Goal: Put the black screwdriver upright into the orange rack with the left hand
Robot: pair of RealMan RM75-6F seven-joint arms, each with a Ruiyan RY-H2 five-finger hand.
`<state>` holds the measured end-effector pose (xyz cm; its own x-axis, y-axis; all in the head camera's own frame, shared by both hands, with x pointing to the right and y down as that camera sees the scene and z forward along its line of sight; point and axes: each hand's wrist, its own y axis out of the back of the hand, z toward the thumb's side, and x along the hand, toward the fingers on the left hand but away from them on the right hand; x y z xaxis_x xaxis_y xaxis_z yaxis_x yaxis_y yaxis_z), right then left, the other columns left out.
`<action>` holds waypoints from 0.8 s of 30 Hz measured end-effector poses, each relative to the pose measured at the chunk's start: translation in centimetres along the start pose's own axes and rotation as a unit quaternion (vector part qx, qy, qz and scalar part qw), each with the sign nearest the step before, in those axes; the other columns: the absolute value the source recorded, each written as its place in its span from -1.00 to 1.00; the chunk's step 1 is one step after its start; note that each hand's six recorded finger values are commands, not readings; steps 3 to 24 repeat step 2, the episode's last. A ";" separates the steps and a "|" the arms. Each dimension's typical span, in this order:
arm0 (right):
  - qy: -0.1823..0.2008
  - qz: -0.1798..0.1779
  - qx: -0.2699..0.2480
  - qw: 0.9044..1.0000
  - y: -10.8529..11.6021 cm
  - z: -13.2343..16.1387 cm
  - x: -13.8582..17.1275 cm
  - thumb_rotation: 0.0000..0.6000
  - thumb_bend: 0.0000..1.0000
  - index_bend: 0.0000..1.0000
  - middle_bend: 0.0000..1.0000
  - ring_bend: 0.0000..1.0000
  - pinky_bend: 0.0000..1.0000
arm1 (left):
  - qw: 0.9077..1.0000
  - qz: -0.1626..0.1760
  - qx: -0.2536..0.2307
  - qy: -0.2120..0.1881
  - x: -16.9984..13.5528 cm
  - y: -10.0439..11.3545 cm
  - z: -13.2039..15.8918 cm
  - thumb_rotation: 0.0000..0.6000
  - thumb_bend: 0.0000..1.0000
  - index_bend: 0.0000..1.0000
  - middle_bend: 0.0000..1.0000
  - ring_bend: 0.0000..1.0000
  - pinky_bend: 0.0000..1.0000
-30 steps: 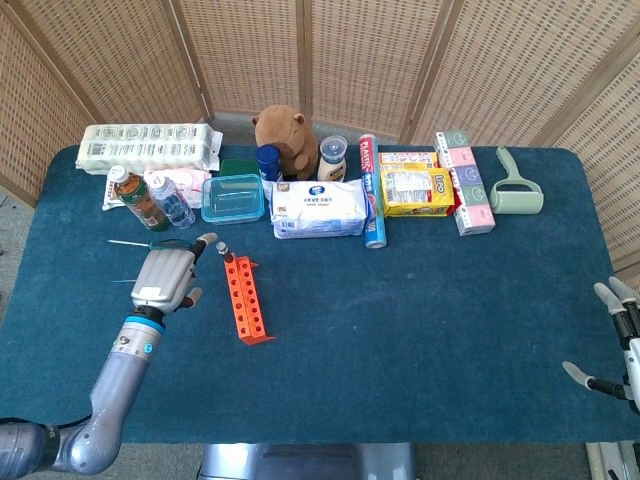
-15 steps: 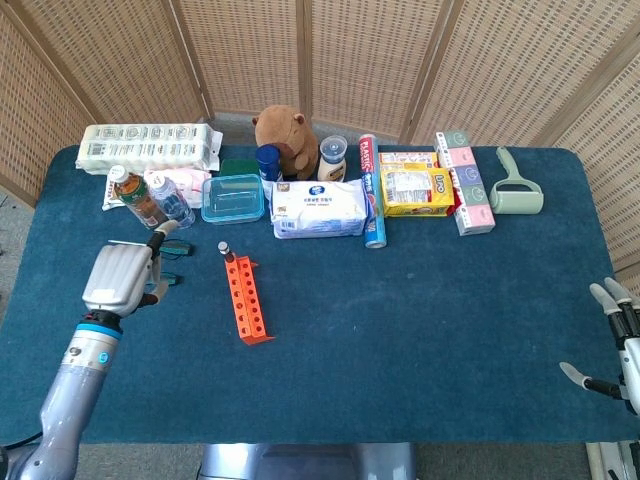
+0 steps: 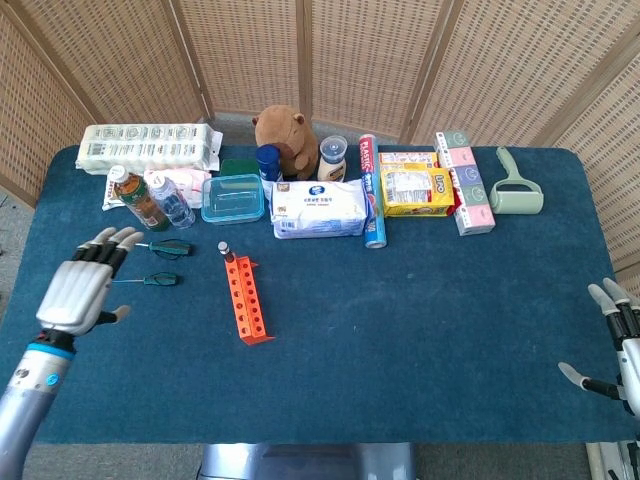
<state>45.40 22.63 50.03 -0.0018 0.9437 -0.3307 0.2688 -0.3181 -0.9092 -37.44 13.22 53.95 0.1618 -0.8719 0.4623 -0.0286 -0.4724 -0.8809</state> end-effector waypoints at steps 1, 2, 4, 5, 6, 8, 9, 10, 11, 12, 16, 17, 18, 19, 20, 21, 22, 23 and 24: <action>0.000 -0.001 0.000 1.000 0.0 0.0 0.0 1.00 -1.00 -0.97 -1.00 -1.00 -1.00 | 1.000 0.008 0.008 0.003 -0.5 -0.1 -0.7 1.00 -0.82 -1.00 -1.00 -1.00 -0.76; 0.000 -0.002 0.000 1.000 0.1 0.0 0.0 1.00 -1.00 -0.97 -1.00 -1.00 -1.00 | 1.000 0.019 0.017 0.007 -1.2 -0.2 -1.6 1.00 -0.82 -1.00 -1.00 -1.00 -0.78; 0.000 -0.002 0.000 1.000 0.1 0.0 0.0 1.00 -1.00 -0.97 -1.00 -1.00 -1.00 | 1.000 0.019 0.017 0.007 -1.2 -0.2 -1.6 1.00 -0.82 -1.00 -1.00 -1.00 -0.78; 0.000 -0.002 0.000 1.000 0.1 0.0 0.0 1.00 -1.00 -0.97 -1.00 -1.00 -1.00 | 1.000 0.019 0.017 0.007 -1.2 -0.2 -1.6 1.00 -0.82 -1.00 -1.00 -1.00 -0.78; 0.000 -0.002 0.000 1.000 0.1 0.0 0.0 1.00 -1.00 -0.97 -1.00 -1.00 -1.00 | 1.000 0.019 0.017 0.007 -1.2 -0.2 -1.6 1.00 -0.82 -1.00 -1.00 -1.00 -0.78; 0.000 -0.002 0.000 1.000 0.1 0.0 0.0 1.00 -1.00 -0.97 -1.00 -1.00 -1.00 | 1.000 0.019 0.017 0.007 -1.2 -0.2 -1.6 1.00 -0.82 -1.00 -1.00 -1.00 -0.78; 0.000 -0.002 0.000 1.000 0.1 0.0 0.0 1.00 -1.00 -0.97 -1.00 -1.00 -1.00 | 1.000 0.019 0.017 0.007 -1.2 -0.2 -1.6 1.00 -0.82 -1.00 -1.00 -1.00 -0.78; 0.000 -0.002 0.000 1.000 0.1 0.0 0.0 1.00 -1.00 -0.97 -1.00 -1.00 -1.00 | 1.000 0.019 0.017 0.007 -1.2 -0.2 -1.6 1.00 -0.82 -1.00 -1.00 -1.00 -0.78; 0.000 -0.002 0.000 1.000 0.1 0.0 0.0 1.00 -1.00 -0.97 -1.00 -1.00 -1.00 | 1.000 0.019 0.017 0.007 -1.2 -0.2 -1.6 1.00 -0.82 -1.00 -1.00 -1.00 -0.78; 0.000 -0.002 0.000 1.000 0.1 0.0 0.0 1.00 -1.00 -0.97 -1.00 -1.00 -1.00 | 1.000 0.019 0.017 0.007 -1.2 -0.2 -1.6 1.00 -0.82 -1.00 -1.00 -1.00 -0.78; 0.000 -0.002 0.000 1.000 0.1 0.0 0.0 1.00 -1.00 -0.97 -1.00 -1.00 -1.00 | 1.000 0.019 0.017 0.007 -1.2 -0.2 -1.6 1.00 -0.82 -1.00 -1.00 -1.00 -0.78; 0.000 -0.002 0.000 1.000 0.1 0.0 0.0 1.00 -1.00 -0.97 -1.00 -1.00 -1.00 | 1.000 0.019 0.017 0.007 -1.2 -0.2 -1.6 1.00 -0.82 -1.00 -1.00 -1.00 -0.78; 0.000 -0.002 0.000 1.000 0.1 0.0 0.0 1.00 -1.00 -0.97 -1.00 -1.00 -1.00 | 1.000 0.019 0.017 0.007 -1.2 -0.2 -1.6 1.00 -0.82 -1.00 -1.00 -1.00 -0.78; 0.000 -0.002 0.000 1.000 0.1 0.0 0.0 1.00 -1.00 -0.97 -1.00 -1.00 -1.00 | 1.000 0.019 0.017 0.007 -1.2 -0.2 -1.6 1.00 -0.82 -1.00 -1.00 -1.00 -0.78; 0.000 -0.002 0.000 1.000 0.1 0.0 0.0 1.00 -1.00 -0.97 -1.00 -1.00 -1.00 | 1.000 0.019 0.017 0.007 -1.2 -0.2 -1.6 1.00 -0.82 -1.00 -1.00 -1.00 -0.78; 0.000 -0.002 0.000 1.000 0.1 0.0 0.0 1.00 -1.00 -0.97 -1.00 -1.00 -1.00 | 1.000 0.019 0.017 0.007 -1.2 -0.2 -1.6 1.00 -0.82 -1.00 -1.00 -1.00 -0.78; 0.000 -0.002 0.000 1.000 0.1 0.0 0.0 1.00 -1.00 -0.97 -1.00 -1.00 -1.00 | 1.000 0.019 0.017 0.007 -1.2 -0.2 -1.6 1.00 -0.82 -1.00 -1.00 -1.00 -0.78; 0.000 -0.002 0.000 1.000 0.1 0.0 0.0 1.00 -1.00 -0.97 -1.00 -1.00 -1.00 | 1.000 0.019 0.017 0.007 -1.2 -0.2 -1.6 1.00 -0.82 -1.00 -1.00 -1.00 -0.78; 0.000 -0.002 0.000 1.000 0.1 0.0 0.0 1.00 -1.00 -0.97 -1.00 -1.00 -1.00 | 1.000 0.019 0.017 0.007 -1.2 -0.2 -1.6 1.00 -0.82 -1.00 -1.00 -1.00 -0.78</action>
